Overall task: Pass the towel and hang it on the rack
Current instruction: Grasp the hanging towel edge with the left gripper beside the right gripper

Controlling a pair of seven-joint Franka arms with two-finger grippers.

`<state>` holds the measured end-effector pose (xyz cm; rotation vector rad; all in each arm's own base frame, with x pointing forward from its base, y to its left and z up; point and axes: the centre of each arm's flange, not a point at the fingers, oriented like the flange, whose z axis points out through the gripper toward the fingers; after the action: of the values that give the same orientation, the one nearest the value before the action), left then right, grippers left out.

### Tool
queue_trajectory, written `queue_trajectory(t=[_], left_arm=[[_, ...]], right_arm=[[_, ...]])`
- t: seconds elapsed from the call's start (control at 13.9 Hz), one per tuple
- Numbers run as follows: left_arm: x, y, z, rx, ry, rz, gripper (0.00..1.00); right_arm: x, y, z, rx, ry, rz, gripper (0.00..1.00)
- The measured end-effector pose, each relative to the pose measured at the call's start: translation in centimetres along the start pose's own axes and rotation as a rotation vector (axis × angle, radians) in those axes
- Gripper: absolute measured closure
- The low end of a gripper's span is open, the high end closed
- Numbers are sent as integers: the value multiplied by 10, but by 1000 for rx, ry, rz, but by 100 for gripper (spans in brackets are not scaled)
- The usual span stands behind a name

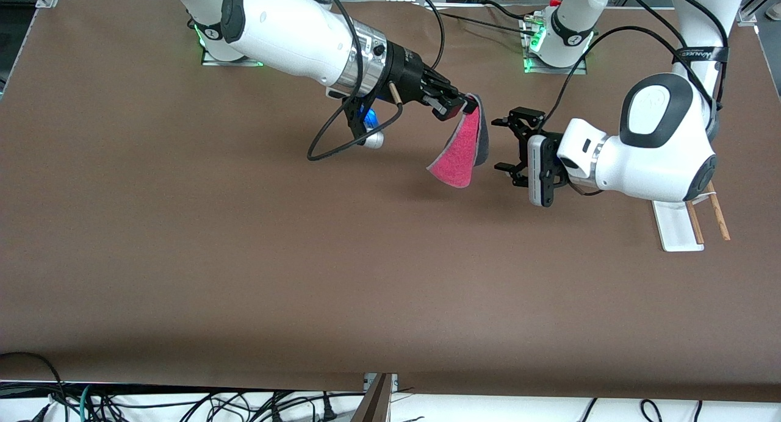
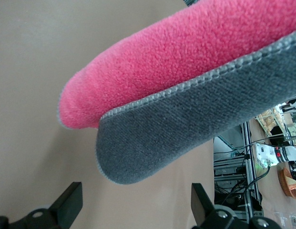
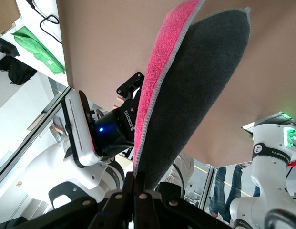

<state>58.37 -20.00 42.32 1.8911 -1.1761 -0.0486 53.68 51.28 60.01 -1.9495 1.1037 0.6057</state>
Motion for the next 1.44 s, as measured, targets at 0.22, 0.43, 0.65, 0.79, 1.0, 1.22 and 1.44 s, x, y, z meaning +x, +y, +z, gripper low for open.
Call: queue_trajectory(t=[0.22,0.43,0.65,0.79,1.0,1.22,1.44], left_arm=[[4,-1,20,-22,35,64,0],[-4,-9,32,-37,86,102,9],[-7,-12,35,-36,96,128,42],[-7,-13,34,-34,98,139,60],[-9,-14,32,-31,102,146,90],[-9,-14,32,-31,102,147,97],[-9,-14,31,-30,103,148,97]], right_arm=[[0,0,0,0,0,0,98],[0,0,0,1,0,0,98],[0,0,0,1,0,0,98],[0,0,0,1,0,0,98],[0,0,0,0,0,0,98],[0,0,0,0,0,0,98],[0,0,0,1,0,1,98]])
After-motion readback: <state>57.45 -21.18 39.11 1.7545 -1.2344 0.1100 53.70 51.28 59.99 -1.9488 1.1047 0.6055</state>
